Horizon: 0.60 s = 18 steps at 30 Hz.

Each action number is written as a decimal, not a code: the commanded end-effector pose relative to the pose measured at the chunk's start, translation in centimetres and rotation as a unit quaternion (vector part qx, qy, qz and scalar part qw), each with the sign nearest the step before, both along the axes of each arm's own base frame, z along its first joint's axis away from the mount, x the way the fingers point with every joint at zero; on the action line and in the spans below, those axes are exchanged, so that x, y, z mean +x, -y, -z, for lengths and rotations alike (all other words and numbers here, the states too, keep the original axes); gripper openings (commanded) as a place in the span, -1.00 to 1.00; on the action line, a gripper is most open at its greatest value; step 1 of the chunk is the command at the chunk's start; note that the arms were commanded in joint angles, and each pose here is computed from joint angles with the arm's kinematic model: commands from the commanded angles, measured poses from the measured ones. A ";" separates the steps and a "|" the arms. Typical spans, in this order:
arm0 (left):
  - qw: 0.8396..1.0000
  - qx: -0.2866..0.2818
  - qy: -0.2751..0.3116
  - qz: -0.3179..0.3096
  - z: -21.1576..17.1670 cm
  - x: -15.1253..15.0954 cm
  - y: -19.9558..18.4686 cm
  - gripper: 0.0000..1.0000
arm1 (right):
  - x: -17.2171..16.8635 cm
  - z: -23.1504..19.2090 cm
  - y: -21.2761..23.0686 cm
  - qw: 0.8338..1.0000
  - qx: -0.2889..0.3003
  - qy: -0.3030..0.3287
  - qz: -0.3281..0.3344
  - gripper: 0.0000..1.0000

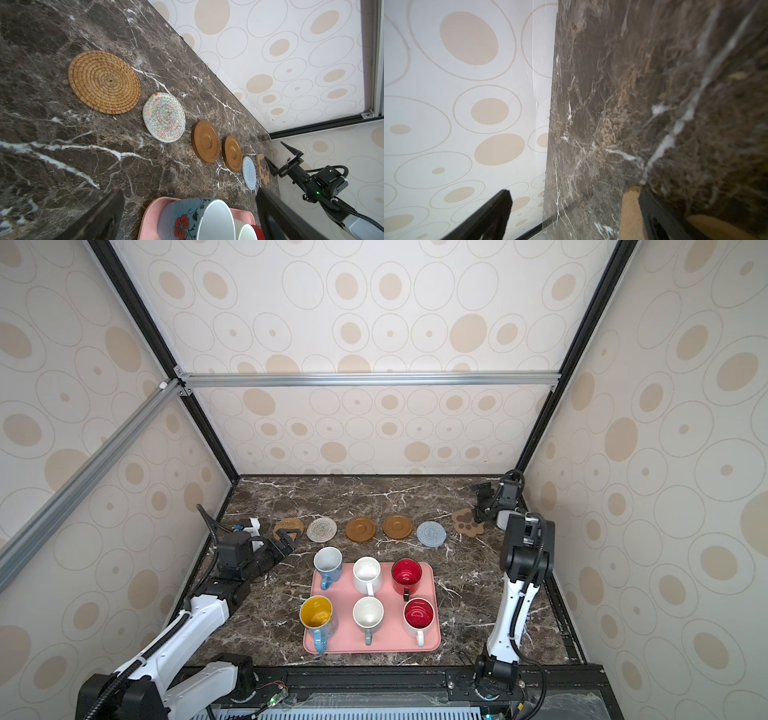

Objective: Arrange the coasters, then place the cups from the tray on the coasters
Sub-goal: 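Lower the right gripper toward the light blue woven coaster near the paw coaster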

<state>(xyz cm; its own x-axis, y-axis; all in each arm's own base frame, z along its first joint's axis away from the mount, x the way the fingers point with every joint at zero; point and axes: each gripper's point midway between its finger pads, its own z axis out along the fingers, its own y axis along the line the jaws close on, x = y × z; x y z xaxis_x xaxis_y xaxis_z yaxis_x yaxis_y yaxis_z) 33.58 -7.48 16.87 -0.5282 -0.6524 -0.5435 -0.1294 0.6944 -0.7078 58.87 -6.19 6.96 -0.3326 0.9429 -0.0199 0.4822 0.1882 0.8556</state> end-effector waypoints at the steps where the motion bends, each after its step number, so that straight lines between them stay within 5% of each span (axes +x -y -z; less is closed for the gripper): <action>1: 1.000 -0.002 0.003 -0.012 -0.3 -0.1 -0.5 1.00 | -2.1 2.1 0.7 0.999 -0.011 -0.046 0.014 0.99; 18: 1.000 -0.006 0.003 -0.007 0.1 -0.2 -0.3 1.00 | -7.3 2.3 -0.1 0.989 -0.089 -0.101 -0.055 0.99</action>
